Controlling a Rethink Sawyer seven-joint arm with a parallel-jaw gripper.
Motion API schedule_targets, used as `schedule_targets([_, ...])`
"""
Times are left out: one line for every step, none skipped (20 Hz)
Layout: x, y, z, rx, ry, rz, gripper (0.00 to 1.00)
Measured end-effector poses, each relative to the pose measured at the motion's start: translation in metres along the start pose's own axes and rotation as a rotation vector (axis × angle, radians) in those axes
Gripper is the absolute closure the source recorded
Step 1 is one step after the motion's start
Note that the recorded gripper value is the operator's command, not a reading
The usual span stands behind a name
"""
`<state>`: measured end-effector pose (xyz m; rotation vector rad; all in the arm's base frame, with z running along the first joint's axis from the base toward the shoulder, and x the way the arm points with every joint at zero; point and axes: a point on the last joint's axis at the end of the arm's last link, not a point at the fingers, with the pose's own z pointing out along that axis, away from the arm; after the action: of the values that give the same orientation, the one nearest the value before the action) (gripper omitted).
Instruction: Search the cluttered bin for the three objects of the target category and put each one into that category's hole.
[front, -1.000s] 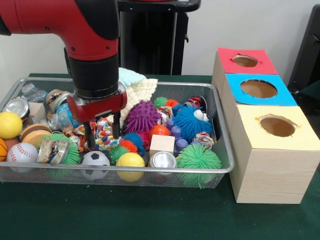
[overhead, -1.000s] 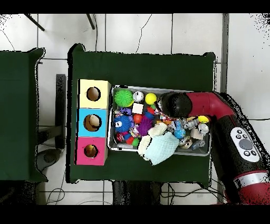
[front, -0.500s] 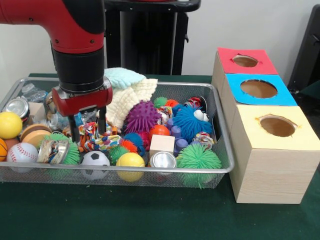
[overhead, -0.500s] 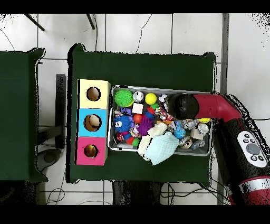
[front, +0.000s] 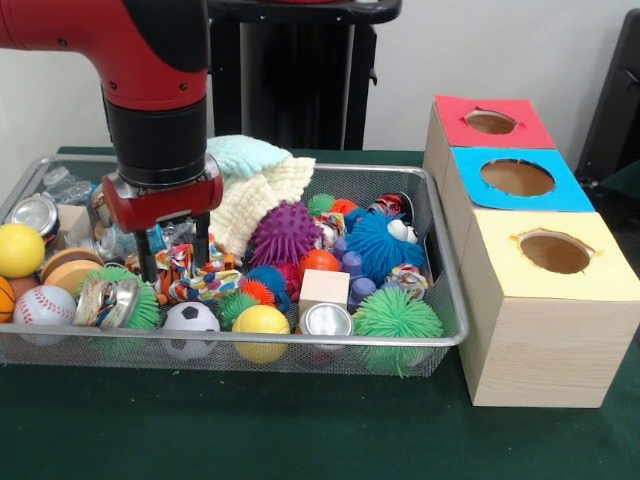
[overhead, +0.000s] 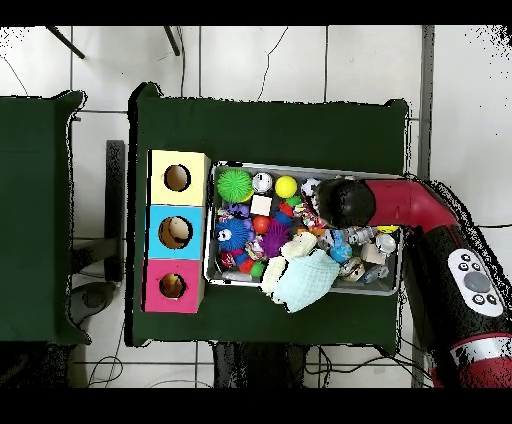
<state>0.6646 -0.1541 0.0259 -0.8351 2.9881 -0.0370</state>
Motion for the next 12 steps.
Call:
schedule_targets([-0.001, 0.002, 0.002, -0.002, 0.005, 0.000, 0.00])
schedule_targets([-0.002, 0.003, 0.003, -0.003, 0.007, -0.001, 0.00])
schedule_targets([-0.003, 0.004, 0.004, -0.005, 0.009, -0.001, 0.00])
schedule_targets([-0.004, 0.005, 0.005, -0.007, 0.012, 0.000, 0.00])
schedule_targets([-0.005, 0.006, 0.005, -0.009, 0.014, 0.000, 0.00])
schedule_targets([-0.008, 0.007, 0.006, -0.011, 0.017, 0.000, 0.00])
schedule_targets([-0.009, 0.008, 0.007, -0.013, 0.018, 0.000, 0.00])
schedule_targets([-0.014, 0.010, 0.008, -0.016, 0.022, -0.002, 0.00])
schedule_targets([-0.016, 0.010, 0.008, -0.019, 0.024, -0.002, 0.00])
schedule_targets([-0.020, 0.011, 0.009, -0.023, 0.027, -0.001, 0.00])
schedule_targets([-0.023, 0.011, 0.010, -0.025, 0.029, 0.000, 0.00])
schedule_targets([-0.026, 0.011, 0.010, -0.028, 0.033, 0.000, 0.00])
